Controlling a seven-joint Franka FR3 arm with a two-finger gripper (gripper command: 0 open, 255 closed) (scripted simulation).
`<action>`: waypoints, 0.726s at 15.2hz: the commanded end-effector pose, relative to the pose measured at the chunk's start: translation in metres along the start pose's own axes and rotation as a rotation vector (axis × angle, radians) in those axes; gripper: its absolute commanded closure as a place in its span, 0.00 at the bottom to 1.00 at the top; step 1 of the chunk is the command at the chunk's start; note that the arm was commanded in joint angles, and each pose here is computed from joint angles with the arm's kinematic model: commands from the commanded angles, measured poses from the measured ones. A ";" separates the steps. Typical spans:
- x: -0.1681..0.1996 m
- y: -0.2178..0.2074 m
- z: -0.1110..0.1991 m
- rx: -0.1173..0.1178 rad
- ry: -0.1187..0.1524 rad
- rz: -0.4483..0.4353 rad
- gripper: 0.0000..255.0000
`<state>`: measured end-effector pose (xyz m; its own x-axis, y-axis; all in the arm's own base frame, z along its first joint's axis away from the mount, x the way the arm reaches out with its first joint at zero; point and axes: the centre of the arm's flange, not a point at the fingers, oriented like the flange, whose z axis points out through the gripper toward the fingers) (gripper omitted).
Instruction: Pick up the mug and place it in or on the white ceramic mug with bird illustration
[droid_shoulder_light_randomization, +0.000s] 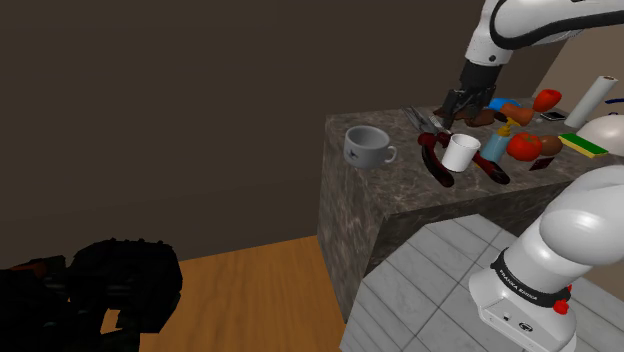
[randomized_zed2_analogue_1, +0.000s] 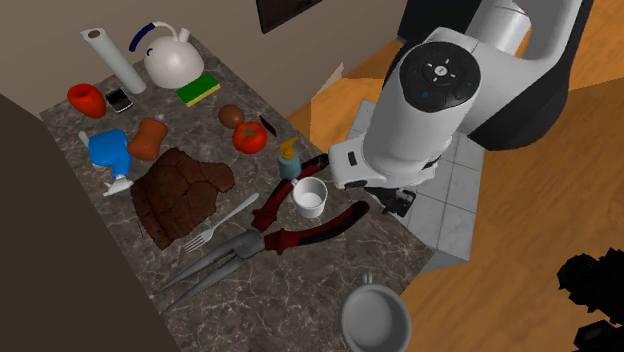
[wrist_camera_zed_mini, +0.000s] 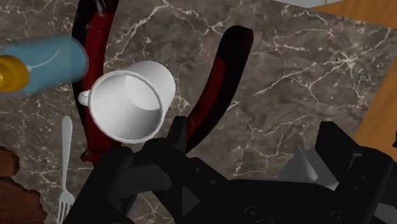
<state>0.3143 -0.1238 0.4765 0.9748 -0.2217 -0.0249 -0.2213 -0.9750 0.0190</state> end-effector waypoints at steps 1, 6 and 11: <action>0.006 0.017 0.022 -0.012 0.004 0.008 0.00; 0.020 0.057 0.069 -0.039 0.011 0.029 0.00; 0.026 0.077 0.099 -0.052 0.014 0.039 0.00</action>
<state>0.3199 -0.2044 0.3827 0.9659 -0.2587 -0.0108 -0.2573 -0.9638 0.0701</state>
